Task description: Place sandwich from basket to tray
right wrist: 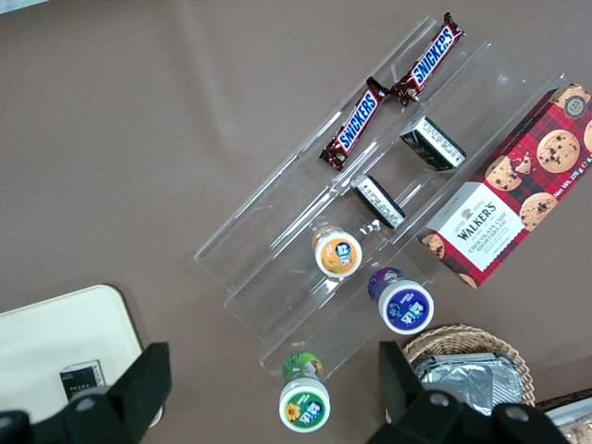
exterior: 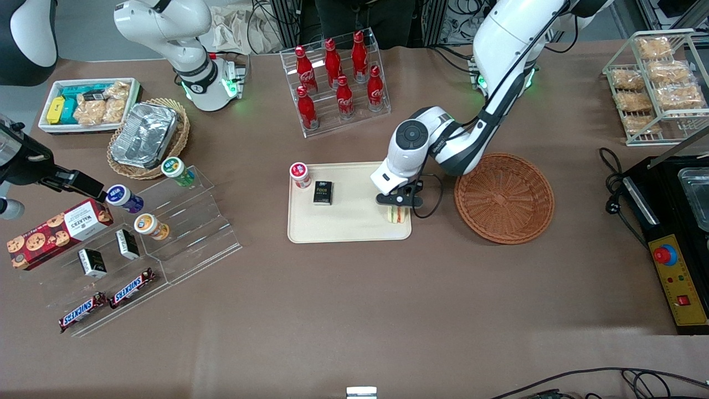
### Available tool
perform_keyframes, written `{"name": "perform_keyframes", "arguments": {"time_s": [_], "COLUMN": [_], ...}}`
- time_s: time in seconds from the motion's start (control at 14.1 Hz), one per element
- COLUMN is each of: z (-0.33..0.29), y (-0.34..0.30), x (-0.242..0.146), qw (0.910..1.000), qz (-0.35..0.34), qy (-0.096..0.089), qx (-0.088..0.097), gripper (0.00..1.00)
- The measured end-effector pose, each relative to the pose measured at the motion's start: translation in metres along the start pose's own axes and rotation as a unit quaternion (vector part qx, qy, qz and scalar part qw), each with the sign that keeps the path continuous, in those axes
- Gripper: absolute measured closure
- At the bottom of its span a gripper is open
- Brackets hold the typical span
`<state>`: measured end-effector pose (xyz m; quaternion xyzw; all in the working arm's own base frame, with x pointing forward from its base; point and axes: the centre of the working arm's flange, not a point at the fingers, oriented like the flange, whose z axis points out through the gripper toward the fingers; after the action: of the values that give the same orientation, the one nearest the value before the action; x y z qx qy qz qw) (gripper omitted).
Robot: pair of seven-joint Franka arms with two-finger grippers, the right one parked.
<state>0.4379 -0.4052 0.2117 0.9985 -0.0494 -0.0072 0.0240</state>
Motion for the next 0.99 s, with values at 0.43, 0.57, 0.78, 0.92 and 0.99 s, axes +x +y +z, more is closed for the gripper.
{"name": "perform_keyframes", "arguments": {"time_s": [0.43,0.57,0.78,0.92,0.99], "z": [-0.092,-0.166,-0.259,-0.3,-0.313], "y": [0.001,-0.021,-0.077,-0.124,-0.145], "x": [0.031,0.046,0.048,0.047,0.047], "qw": [0.9987,0.9954,0.9886,0.9883,0.9899], "qz": [-0.015,-0.04,-0.077,-0.071,-0.065], "qy": [0.049,0.087,0.123,0.122,0.112], "qx": [0.005,0.01,0.039,0.059,0.057], "gripper": [0.0,0.0,0.0,0.0,0.0]}}
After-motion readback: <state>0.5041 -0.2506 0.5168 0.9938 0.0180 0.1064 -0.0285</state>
